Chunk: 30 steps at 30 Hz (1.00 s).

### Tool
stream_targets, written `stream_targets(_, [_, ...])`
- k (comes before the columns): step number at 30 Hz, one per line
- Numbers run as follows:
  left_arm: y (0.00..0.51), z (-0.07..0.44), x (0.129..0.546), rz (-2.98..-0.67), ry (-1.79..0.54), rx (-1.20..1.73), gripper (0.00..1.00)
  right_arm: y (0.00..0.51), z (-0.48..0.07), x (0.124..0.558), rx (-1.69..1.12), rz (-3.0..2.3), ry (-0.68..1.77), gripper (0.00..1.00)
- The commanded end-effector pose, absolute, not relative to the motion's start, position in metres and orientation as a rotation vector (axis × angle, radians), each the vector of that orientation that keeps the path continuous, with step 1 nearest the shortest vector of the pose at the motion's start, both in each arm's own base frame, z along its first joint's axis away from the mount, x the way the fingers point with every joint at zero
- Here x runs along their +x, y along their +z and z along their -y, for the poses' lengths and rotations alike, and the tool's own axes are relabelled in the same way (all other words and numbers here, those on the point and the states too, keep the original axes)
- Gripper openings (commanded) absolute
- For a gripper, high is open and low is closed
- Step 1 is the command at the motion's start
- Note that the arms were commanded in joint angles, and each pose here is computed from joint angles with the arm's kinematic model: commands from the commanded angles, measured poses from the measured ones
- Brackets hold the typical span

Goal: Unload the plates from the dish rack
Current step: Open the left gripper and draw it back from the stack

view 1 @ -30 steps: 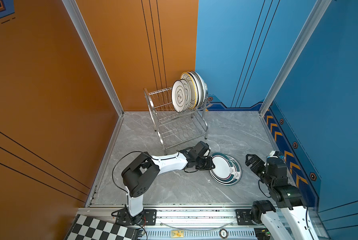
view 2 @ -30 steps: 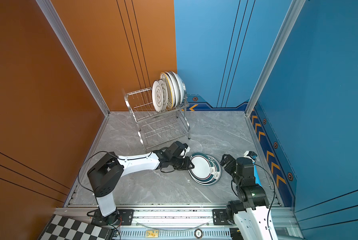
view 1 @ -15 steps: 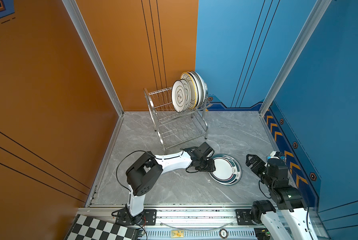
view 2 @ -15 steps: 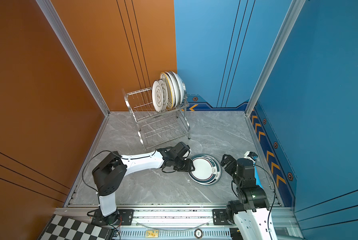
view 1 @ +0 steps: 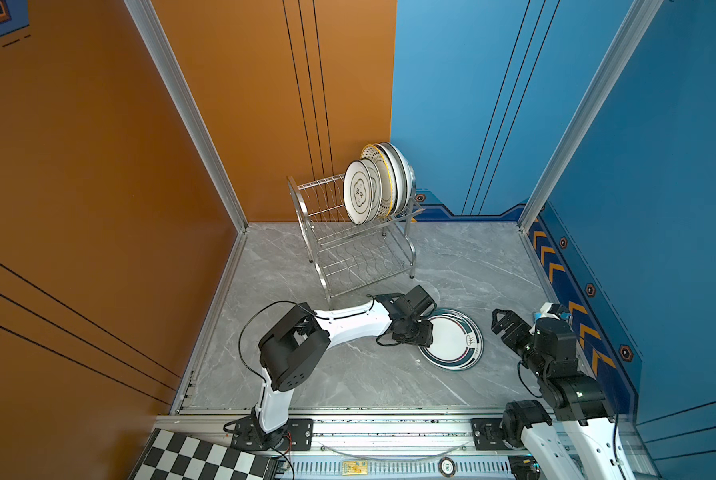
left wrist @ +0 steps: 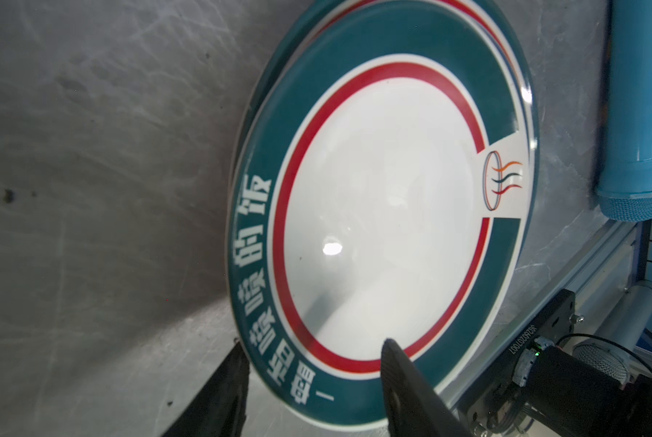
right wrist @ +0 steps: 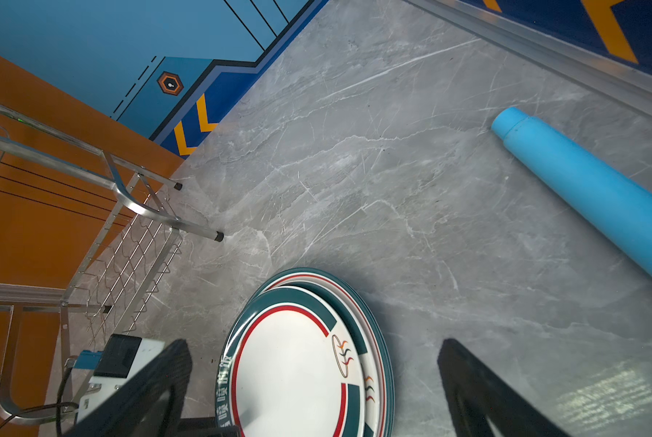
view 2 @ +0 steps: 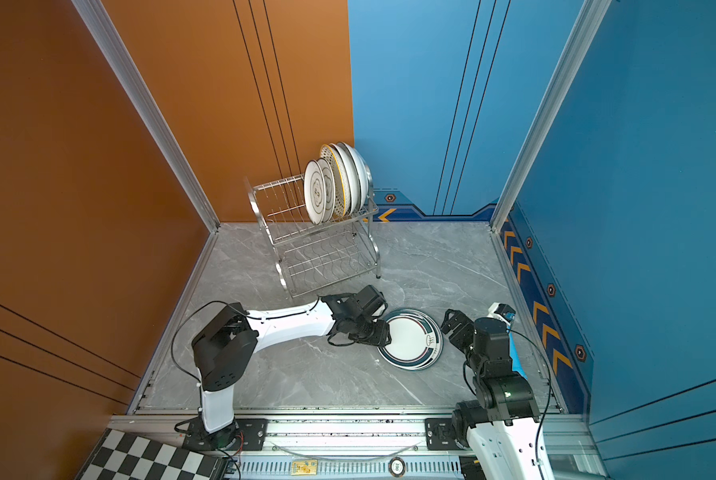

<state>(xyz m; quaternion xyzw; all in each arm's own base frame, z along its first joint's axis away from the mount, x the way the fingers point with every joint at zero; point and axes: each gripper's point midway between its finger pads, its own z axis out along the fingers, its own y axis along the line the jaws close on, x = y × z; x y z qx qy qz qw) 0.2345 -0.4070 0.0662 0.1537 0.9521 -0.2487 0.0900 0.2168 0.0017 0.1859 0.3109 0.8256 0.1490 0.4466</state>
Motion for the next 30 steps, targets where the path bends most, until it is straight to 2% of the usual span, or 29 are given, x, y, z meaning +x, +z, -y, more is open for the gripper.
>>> stream_targets(1, [0.061,0.409,0.23,-2.84,-0.675,0.521,0.58,0.176,-0.002,0.21,0.759,-2.085,0.354,1.0])
stream_targets(10, [0.063,0.412,0.227,-2.833,-0.665,0.557,0.63,0.178,-0.002,0.209,0.755,-2.079,0.355,1.0])
stream_targets(18, [0.071,0.379,0.235,-2.816,-0.538,0.526,0.67,0.191,-0.01,0.214,0.667,-2.077,0.388,1.0])
stream_targets(28, [0.114,0.283,0.257,-2.712,-0.446,0.33,0.76,0.278,-0.049,0.248,0.425,-1.998,0.572,1.0])
stream_targets(30, [0.119,0.264,0.26,-2.698,-0.441,0.284,0.81,0.3,-0.06,0.257,0.373,-1.967,0.592,1.0])
